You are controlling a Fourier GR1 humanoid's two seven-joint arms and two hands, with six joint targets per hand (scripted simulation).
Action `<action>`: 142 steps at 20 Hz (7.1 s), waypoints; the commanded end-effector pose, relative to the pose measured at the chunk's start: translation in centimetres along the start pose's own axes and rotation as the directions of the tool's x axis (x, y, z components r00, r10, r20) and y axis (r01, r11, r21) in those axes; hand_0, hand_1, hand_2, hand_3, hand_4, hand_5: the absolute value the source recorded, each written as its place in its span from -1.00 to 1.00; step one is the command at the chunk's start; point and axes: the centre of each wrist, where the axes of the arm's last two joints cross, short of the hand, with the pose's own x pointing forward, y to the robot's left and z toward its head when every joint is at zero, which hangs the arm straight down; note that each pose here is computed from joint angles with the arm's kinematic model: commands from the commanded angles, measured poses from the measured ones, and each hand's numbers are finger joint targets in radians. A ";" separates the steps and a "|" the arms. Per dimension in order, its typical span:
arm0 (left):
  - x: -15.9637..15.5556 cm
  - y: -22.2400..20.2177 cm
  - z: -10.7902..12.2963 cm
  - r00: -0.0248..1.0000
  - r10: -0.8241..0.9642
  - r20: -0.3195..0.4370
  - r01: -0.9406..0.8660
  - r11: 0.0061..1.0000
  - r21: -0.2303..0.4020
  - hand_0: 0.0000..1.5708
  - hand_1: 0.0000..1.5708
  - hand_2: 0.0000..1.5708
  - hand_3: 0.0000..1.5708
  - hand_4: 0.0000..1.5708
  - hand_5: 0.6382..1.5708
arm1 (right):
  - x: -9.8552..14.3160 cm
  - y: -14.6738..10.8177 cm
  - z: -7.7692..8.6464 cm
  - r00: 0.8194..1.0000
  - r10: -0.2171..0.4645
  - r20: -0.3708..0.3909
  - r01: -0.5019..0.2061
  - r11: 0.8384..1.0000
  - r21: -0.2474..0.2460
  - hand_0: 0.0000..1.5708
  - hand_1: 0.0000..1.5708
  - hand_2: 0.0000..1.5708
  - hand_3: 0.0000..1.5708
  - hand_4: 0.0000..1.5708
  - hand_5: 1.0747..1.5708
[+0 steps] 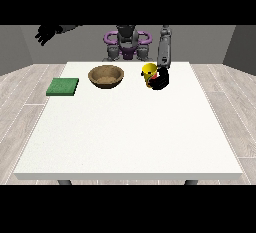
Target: Pick the cup and pour the ball into the bowl, then pick the bowl and place it on the pad
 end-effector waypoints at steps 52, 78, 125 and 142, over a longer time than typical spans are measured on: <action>17.1 -9.0 -7.7 0.746 -0.665 0.040 0.665 0.739 -0.104 -0.19 -0.19 0.19 -0.15 0.64 0.95 | -10.5 -1.8 3.3 0.928 -0.080 -0.364 0.022 0.987 -0.161 -1.00 -1.00 -1.00 -0.83 -0.01 0.95; 18.5 18.3 -11.2 0.980 0.193 -0.055 -0.200 0.961 -0.192 -1.00 -1.00 -1.00 -1.00 0.27 0.94 | -19.6 7.4 4.5 0.924 -0.177 -0.338 0.089 0.961 -0.260 -1.00 -1.00 -1.00 -1.00 -0.26 0.95; 16.3 29.6 -7.0 0.976 0.205 -0.069 -0.209 0.976 -0.060 -1.00 -1.00 -1.00 -1.00 0.53 0.93 | -12.8 -1.6 -0.6 0.727 0.246 -0.641 -0.485 0.845 -0.226 1.00 1.00 1.00 0.24 0.34 0.94; 15.8 30.9 -6.5 0.972 0.220 0.081 -0.216 0.975 -0.052 -1.00 -1.00 -1.00 -1.00 0.54 0.97 | -2.0 -9.9 -5.3 0.821 0.247 -0.514 -0.454 0.828 -0.328 1.00 1.00 1.00 -0.51 0.43 0.99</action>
